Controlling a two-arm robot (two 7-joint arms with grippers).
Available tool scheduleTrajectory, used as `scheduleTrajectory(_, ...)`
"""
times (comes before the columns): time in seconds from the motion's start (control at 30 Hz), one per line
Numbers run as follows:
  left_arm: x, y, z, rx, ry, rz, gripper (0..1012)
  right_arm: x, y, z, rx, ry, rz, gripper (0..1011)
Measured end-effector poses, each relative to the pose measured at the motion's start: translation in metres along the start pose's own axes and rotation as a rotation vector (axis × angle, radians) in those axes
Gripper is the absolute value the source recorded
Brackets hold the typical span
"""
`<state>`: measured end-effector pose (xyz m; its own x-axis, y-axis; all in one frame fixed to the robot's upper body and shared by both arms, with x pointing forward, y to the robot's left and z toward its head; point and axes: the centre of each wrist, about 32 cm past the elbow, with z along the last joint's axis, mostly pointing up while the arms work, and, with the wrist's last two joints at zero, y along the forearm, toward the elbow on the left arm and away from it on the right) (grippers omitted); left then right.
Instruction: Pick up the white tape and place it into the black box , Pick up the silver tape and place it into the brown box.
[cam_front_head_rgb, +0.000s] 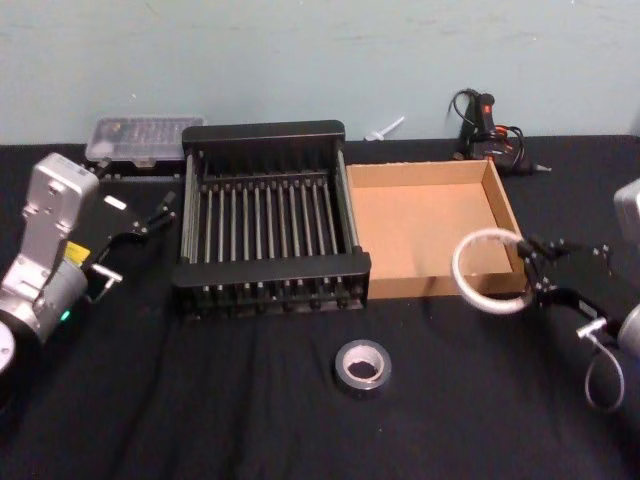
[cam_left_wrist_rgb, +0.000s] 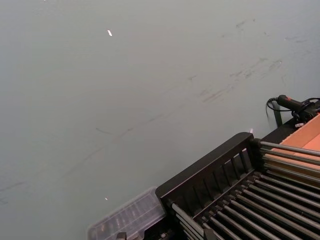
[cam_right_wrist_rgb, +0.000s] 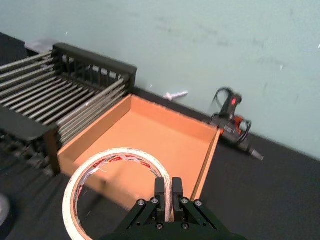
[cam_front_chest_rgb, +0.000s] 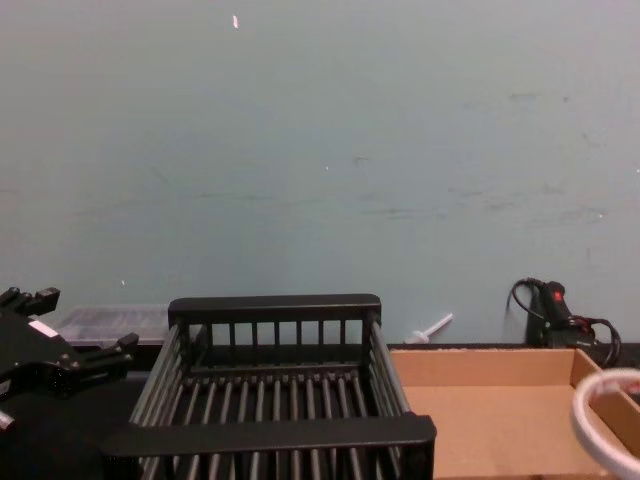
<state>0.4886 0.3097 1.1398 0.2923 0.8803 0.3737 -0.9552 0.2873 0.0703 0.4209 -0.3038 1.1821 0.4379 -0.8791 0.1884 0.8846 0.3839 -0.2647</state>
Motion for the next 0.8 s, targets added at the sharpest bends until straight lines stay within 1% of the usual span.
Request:
scheduleTrajectory(0.13, 0.0000, 0.000, 0.000, 0.000, 0.000, 0.000, 1001, 0.0060, 0.009, 0.006, 0.032, -0.025, -0.006, 90)
scheduleTrajectory(0.17, 0.0000, 0.000, 0.000, 0.000, 0.000, 0.000, 1001, 0.0090, 0.014, 0.008, 0.048, -0.037, -0.007, 90)
scheduleTrajectory(0.23, 0.0000, 0.000, 0.000, 0.000, 0.000, 0.000, 1001, 0.0124, 0.023, 0.012, 0.075, -0.053, -0.006, 90)
scheduleTrajectory(0.33, 0.0000, 0.000, 0.000, 0.000, 0.000, 0.000, 1001, 0.0148, 0.031, 0.015, 0.095, -0.067, 0.000, 90)
scheduleTrajectory(0.37, 0.0000, 0.000, 0.000, 0.000, 0.000, 0.000, 1001, 0.0165, 0.036, 0.018, 0.111, -0.077, 0.006, 90)
scheduleTrajectory(0.43, 0.0000, 0.000, 0.000, 0.000, 0.000, 0.000, 1001, 0.0180, 0.042, 0.020, 0.122, -0.085, 0.012, 90)
scheduleTrajectory(0.47, 0.0000, 0.000, 0.000, 0.000, 0.000, 0.000, 1001, 0.0195, 0.048, 0.023, 0.133, -0.095, 0.019, 90)
scheduleTrajectory(0.67, 0.0000, 0.000, 0.000, 0.000, 0.000, 0.000, 1002, 0.0206, 0.072, 0.033, 0.163, -0.117, 0.054, 90)
scheduleTrajectory(0.73, 0.0000, 0.000, 0.000, 0.000, 0.000, 0.000, 1001, 0.0199, 0.078, 0.035, 0.168, -0.122, 0.064, 90)
scheduleTrajectory(0.8, 0.0000, 0.000, 0.000, 0.000, 0.000, 0.000, 1001, 0.0183, 0.088, 0.039, 0.179, -0.131, 0.079, 90)
